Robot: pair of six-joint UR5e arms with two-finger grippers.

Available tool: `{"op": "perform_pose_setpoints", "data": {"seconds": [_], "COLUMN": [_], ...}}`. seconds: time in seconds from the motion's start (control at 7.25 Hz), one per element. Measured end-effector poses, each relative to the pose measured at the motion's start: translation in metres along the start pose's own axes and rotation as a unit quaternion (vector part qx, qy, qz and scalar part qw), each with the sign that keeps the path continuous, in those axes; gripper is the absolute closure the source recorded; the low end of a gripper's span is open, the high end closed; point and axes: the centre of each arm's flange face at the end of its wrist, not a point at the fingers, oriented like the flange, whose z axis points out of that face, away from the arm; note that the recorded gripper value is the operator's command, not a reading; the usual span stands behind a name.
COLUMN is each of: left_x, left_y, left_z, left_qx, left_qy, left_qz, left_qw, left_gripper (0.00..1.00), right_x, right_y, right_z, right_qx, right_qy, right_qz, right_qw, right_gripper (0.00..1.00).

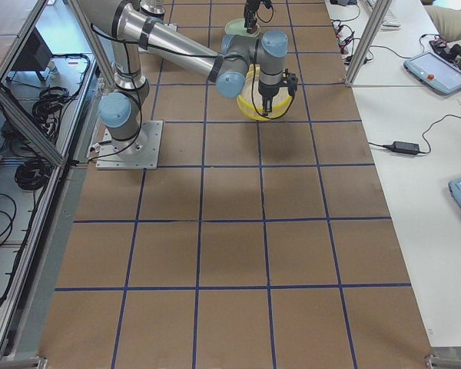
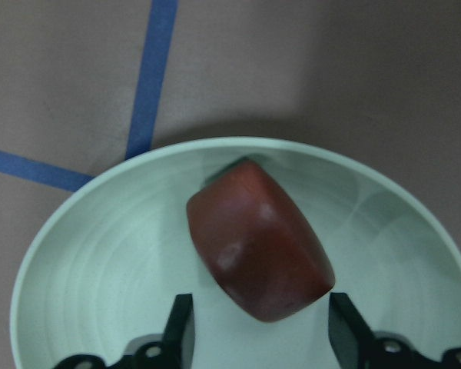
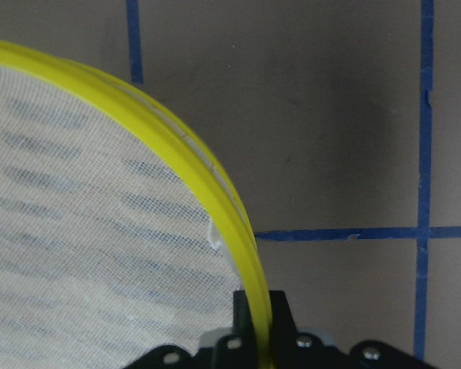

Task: Stack buns with steamer

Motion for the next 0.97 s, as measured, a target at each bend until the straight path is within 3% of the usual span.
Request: {"op": "perform_pose_setpoints", "data": {"seconds": [0.28, 0.69, 0.97], "left_x": [0.001, 0.017, 0.060], "left_y": [0.000, 0.002, 0.004], "left_z": [-0.017, -0.041, -0.079], "left_qx": [0.018, 0.042, 0.066], "left_qy": [0.001, 0.002, 0.008], "left_qz": [-0.011, -0.012, -0.009], "left_qw": [0.9998, 0.9990, 0.9977], "left_gripper": [1.00, 1.00, 1.00], "right_x": [-0.057, -0.080, -0.121], "right_y": [0.004, 0.007, 0.010], "right_z": [0.003, 0.007, 0.022], "right_qx": [-0.004, -0.007, 0.003], "right_qy": [-0.002, -0.002, 0.008], "right_qz": [0.022, 0.032, 0.045], "right_qw": [0.9998, 0.9995, 0.9990], "right_gripper": [0.93, 0.93, 0.92]}}
